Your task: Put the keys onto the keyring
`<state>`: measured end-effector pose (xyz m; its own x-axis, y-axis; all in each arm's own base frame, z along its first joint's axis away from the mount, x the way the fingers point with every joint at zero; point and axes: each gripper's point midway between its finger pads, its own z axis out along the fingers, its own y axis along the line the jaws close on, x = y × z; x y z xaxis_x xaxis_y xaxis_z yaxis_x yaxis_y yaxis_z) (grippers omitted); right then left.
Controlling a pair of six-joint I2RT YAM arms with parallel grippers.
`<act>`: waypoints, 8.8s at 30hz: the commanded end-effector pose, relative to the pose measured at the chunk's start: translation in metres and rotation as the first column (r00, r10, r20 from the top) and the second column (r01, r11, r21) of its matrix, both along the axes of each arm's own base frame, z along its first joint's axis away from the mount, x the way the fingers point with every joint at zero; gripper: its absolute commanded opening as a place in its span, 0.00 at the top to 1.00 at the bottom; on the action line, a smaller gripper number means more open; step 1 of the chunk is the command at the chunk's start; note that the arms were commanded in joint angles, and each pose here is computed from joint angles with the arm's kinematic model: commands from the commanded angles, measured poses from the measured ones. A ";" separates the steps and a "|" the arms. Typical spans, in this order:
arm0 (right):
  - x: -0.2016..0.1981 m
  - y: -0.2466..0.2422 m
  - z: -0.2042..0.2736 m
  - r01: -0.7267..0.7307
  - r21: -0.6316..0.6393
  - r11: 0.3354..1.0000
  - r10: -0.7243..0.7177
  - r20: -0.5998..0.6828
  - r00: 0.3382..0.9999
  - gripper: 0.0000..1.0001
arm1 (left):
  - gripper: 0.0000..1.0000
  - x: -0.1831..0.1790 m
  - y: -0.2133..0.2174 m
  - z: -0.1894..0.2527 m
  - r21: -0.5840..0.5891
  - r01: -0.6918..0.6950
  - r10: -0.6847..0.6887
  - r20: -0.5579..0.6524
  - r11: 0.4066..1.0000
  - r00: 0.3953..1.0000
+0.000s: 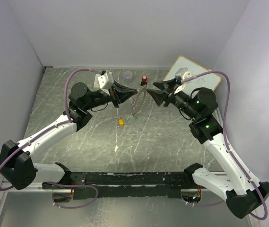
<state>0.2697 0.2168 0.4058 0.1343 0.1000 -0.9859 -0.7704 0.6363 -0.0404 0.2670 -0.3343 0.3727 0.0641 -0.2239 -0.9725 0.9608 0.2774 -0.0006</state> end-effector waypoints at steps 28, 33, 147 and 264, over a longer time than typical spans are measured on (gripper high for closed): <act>-0.013 0.014 -0.015 -0.119 -0.057 0.991 0.117 -0.043 0.992 0.48 | 0.93 -0.015 0.006 0.015 -0.027 0.035 -0.033 0.077 0.999 0.997; -0.016 0.022 -0.023 -0.179 -0.076 0.981 0.172 -0.087 0.981 0.47 | 0.93 0.002 0.011 0.017 -0.029 -0.064 0.065 0.026 0.998 0.998; 0.033 0.035 0.037 -0.114 0.264 0.958 0.198 -0.317 0.928 1.00 | 0.18 -0.005 0.081 0.023 -0.069 -0.556 0.549 -0.096 0.828 0.830; 0.017 0.008 -0.076 -0.066 0.024 0.998 0.070 -0.280 0.957 1.00 | 0.18 0.022 0.054 0.001 -0.052 -0.051 0.036 -0.261 0.997 0.965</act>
<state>0.2908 0.2189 0.3200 -0.2267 0.1271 -0.9656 -0.7736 0.5788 0.2578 0.2924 -0.2757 0.3690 -0.1820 -0.2756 -0.9439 0.8940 0.3533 -0.2756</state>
